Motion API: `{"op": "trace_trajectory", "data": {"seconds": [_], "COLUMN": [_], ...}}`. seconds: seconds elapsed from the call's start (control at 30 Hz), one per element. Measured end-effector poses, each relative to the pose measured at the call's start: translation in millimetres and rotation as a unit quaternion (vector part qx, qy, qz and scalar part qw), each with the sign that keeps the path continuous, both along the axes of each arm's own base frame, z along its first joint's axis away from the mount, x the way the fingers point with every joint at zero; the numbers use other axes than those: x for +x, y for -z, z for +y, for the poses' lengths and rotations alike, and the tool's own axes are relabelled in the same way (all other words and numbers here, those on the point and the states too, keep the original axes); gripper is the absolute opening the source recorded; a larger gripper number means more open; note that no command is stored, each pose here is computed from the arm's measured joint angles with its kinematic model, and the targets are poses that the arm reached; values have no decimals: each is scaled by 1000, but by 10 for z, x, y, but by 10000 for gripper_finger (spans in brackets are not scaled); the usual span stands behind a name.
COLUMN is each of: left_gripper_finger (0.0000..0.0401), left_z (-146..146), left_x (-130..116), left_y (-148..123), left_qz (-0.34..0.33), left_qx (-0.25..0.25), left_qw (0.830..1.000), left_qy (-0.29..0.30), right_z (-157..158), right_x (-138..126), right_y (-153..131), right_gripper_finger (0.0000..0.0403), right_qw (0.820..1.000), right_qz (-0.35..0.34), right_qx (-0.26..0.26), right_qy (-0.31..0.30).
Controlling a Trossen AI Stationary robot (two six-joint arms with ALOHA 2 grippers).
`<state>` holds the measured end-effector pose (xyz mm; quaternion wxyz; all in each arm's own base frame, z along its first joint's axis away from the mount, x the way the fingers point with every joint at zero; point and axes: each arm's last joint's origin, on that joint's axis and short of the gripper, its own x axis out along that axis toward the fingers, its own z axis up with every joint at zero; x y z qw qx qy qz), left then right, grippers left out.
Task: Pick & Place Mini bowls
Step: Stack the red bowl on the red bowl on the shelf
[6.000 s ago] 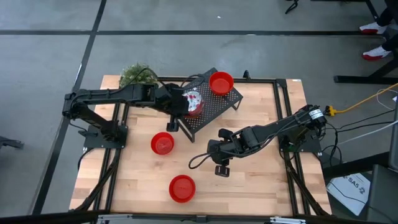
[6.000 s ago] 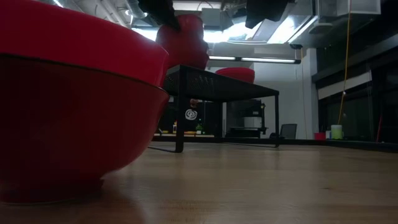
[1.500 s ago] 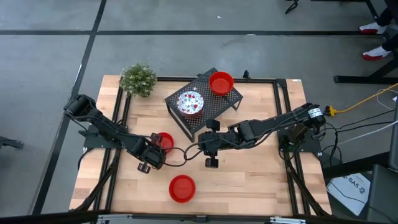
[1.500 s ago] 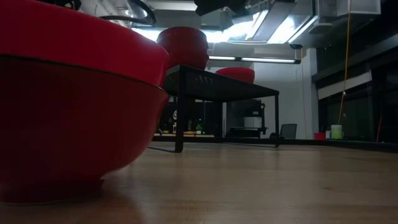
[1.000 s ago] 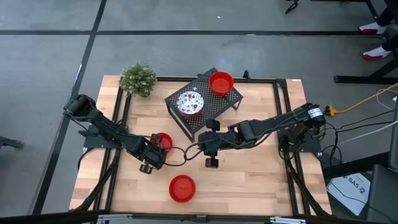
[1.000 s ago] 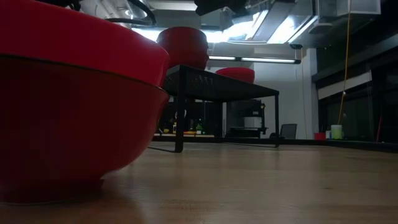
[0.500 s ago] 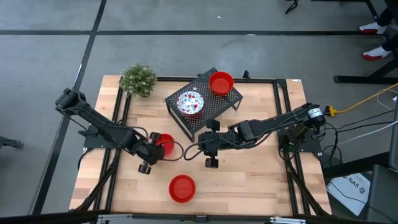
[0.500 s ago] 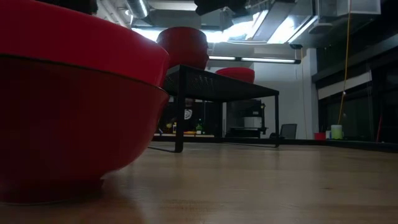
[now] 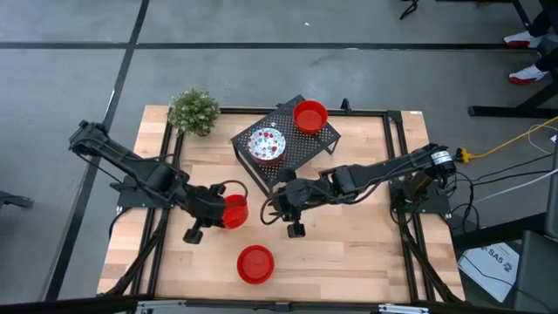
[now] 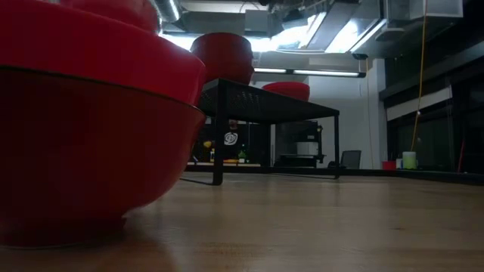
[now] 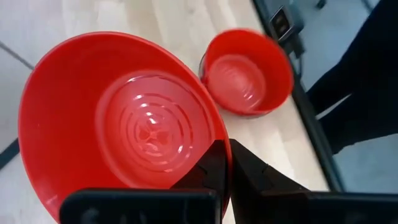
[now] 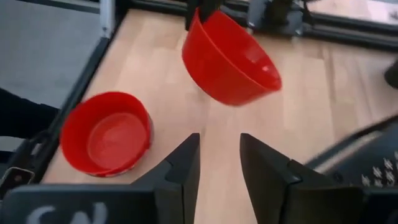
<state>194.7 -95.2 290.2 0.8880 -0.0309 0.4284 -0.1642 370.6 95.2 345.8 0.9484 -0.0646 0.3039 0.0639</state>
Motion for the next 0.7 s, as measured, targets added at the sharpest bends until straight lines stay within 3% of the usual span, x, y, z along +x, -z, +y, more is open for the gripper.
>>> {"op": "trace_trajectory", "data": {"seconds": [0.2, 0.47, 0.7], "left_gripper_finger": [4, 4, 4], "left_z": [26, 26, 52], "left_x": [67, 174, 247], "left_y": [-200, -302, -398], "left_qz": [-37, -75, -133], "left_qx": [-11, -87, -106], "left_qw": [999, 992, 983], "left_qy": [13, 54, 71], "right_z": [-60, -42, -67], "right_x": [43, 100, 115], "right_y": [-37, -141, -147], "right_gripper_finger": [134, 220, 259], "right_qw": [999, 994, 991], "right_qz": [-21, -87, -88], "right_qx": [4, -23, 14], "right_qy": [-36, -63, -102]}}
